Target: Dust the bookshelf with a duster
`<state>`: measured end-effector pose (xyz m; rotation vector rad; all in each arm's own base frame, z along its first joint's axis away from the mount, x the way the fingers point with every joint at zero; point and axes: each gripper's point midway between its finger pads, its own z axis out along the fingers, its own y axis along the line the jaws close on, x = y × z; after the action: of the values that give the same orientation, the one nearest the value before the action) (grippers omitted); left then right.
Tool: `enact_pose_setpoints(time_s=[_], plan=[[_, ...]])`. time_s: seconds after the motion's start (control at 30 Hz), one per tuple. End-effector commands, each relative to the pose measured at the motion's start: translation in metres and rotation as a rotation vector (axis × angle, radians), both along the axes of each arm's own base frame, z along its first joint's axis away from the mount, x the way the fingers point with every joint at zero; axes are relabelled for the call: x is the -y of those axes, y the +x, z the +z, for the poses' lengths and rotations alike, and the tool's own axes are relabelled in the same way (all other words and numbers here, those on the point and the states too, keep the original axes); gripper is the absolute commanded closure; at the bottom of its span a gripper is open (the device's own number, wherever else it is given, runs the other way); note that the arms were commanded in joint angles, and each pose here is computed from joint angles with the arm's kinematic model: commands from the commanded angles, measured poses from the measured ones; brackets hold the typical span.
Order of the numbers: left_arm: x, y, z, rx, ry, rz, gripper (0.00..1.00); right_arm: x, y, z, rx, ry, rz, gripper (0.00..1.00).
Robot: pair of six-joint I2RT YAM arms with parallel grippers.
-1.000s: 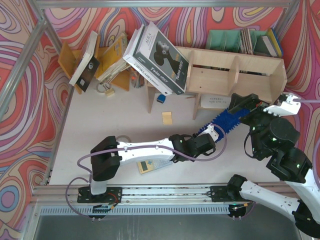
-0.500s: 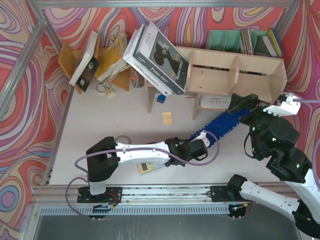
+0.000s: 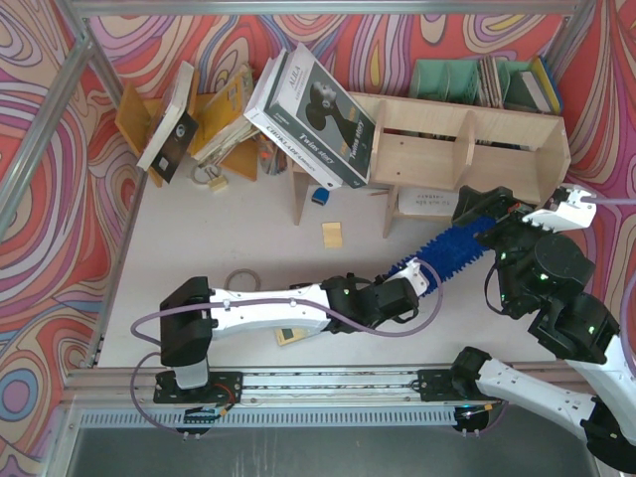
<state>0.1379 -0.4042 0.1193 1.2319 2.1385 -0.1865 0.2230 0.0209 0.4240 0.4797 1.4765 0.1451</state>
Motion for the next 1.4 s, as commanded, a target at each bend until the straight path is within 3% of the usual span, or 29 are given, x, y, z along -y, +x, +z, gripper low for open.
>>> enact_pose_setpoints(time_s=[0.0, 0.1, 0.5, 0.87, 1.13, 1.37], plan=[[0.024, -0.007, 0.019, 0.045, -0.069, -0.062, 1.0, 0.003, -0.001, -0.002, -0.002, 0.012, -0.013, 0.01], [0.026, -0.011, 0.016, 0.033, -0.084, -0.077, 1.0, 0.002, -0.001, -0.004, -0.006, 0.007, -0.014, 0.01], [-0.006, -0.018, -0.052, -0.047, 0.066, -0.038, 1.0, 0.003, -0.001, -0.004, -0.007, 0.0, -0.016, 0.01], [-0.022, -0.004, -0.031, 0.034, 0.046, 0.035, 1.0, 0.001, 0.0, -0.007, -0.013, 0.0, -0.013, 0.01], [-0.042, 0.007, 0.004, 0.107, -0.067, 0.133, 1.0, 0.001, 0.0, -0.008, -0.012, 0.005, -0.013, 0.01], [-0.067, 0.008, 0.0, 0.107, -0.092, 0.223, 1.0, 0.001, 0.0, -0.01, -0.016, 0.005, -0.013, 0.01]])
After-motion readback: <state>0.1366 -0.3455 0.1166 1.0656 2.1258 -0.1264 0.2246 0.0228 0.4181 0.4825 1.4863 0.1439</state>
